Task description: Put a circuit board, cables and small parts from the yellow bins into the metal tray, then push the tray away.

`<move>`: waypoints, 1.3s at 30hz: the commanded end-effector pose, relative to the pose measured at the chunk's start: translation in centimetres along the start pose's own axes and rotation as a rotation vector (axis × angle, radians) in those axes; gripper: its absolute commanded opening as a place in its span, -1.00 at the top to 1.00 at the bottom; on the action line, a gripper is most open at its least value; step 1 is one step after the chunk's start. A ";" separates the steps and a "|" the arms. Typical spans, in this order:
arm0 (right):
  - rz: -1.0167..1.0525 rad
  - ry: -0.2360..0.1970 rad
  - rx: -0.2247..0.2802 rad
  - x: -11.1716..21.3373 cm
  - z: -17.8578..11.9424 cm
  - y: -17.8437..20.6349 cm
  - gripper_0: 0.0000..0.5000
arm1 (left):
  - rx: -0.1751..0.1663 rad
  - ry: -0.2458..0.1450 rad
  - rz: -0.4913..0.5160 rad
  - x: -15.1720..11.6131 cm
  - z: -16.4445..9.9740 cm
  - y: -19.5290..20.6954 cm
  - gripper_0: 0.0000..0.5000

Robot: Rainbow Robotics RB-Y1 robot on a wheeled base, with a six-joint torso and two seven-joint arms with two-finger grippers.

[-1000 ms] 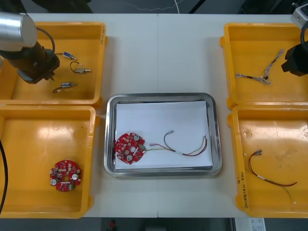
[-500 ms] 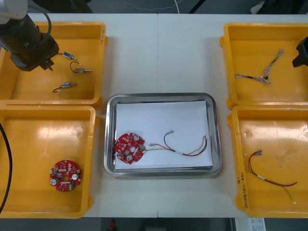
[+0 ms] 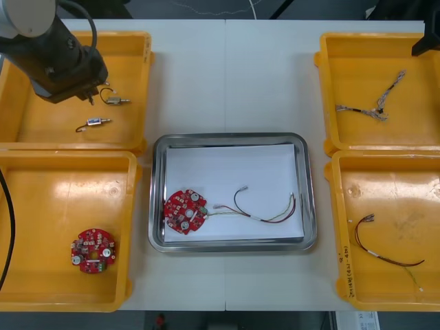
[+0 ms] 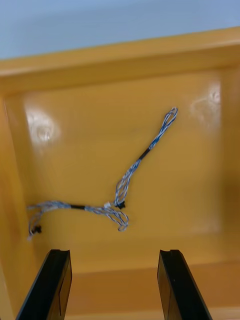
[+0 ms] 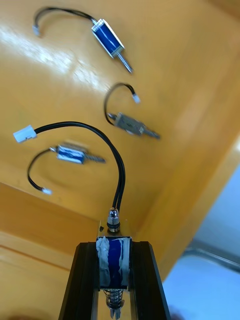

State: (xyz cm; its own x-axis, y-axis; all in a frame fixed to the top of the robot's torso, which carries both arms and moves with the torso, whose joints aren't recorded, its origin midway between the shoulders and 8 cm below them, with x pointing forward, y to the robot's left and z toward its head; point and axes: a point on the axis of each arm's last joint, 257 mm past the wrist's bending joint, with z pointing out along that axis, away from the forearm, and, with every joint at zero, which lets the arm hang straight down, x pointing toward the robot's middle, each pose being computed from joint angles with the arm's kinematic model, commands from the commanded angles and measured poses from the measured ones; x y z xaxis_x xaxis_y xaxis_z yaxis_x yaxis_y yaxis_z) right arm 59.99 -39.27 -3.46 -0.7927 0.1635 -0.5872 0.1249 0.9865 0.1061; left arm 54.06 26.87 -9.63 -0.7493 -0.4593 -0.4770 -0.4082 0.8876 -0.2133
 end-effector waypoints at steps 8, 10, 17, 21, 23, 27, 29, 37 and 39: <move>0.244 -0.147 0.028 -6.1 -0.9 -1.1 -1.00 | 0.082 0.053 0.115 9.1 -0.4 -6.7 1.00; 0.271 -0.158 0.032 -6.4 -0.3 -1.5 -1.00 | 0.090 0.067 0.147 10.5 -0.3 -7.6 1.00; 0.329 -0.186 0.028 -6.8 2.6 -1.9 -1.00 | 0.122 0.087 0.230 14.1 0.4 -10.3 0.99; 0.351 -0.199 0.021 -6.6 4.6 -1.6 -1.00 | 0.134 0.101 0.275 16.0 1.1 -11.5 0.99; 0.363 -0.201 0.020 -6.3 5.5 -1.5 -1.00 | 0.130 0.101 0.291 16.6 1.5 -11.7 0.99; 0.383 -0.196 0.014 -5.5 7.4 -1.1 -1.00 | 0.110 0.118 0.318 18.0 2.6 -11.8 1.00; 0.394 -0.189 0.011 -5.1 8.1 -0.9 -1.00 | 0.102 0.124 0.326 18.4 3.1 -11.7 1.00; 0.463 -0.167 -0.005 -3.4 10.5 -0.2 -1.00 | 0.068 0.142 0.320 19.0 5.7 -11.1 1.00; 0.500 -0.162 -0.012 -3.0 11.0 0.3 -1.00 | 0.061 0.136 0.318 19.0 6.5 -11.0 1.00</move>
State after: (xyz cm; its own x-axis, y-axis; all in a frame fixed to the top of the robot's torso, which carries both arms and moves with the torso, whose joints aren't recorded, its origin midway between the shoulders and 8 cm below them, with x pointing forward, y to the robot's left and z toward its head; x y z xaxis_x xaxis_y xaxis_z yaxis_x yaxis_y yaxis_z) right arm 67.14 -41.40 -13.87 -0.6074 0.5421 -0.5807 0.4464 0.8375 0.3150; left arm 47.88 9.82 -20.63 -0.9027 -0.1097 -0.4160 -0.0760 0.9924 -0.0969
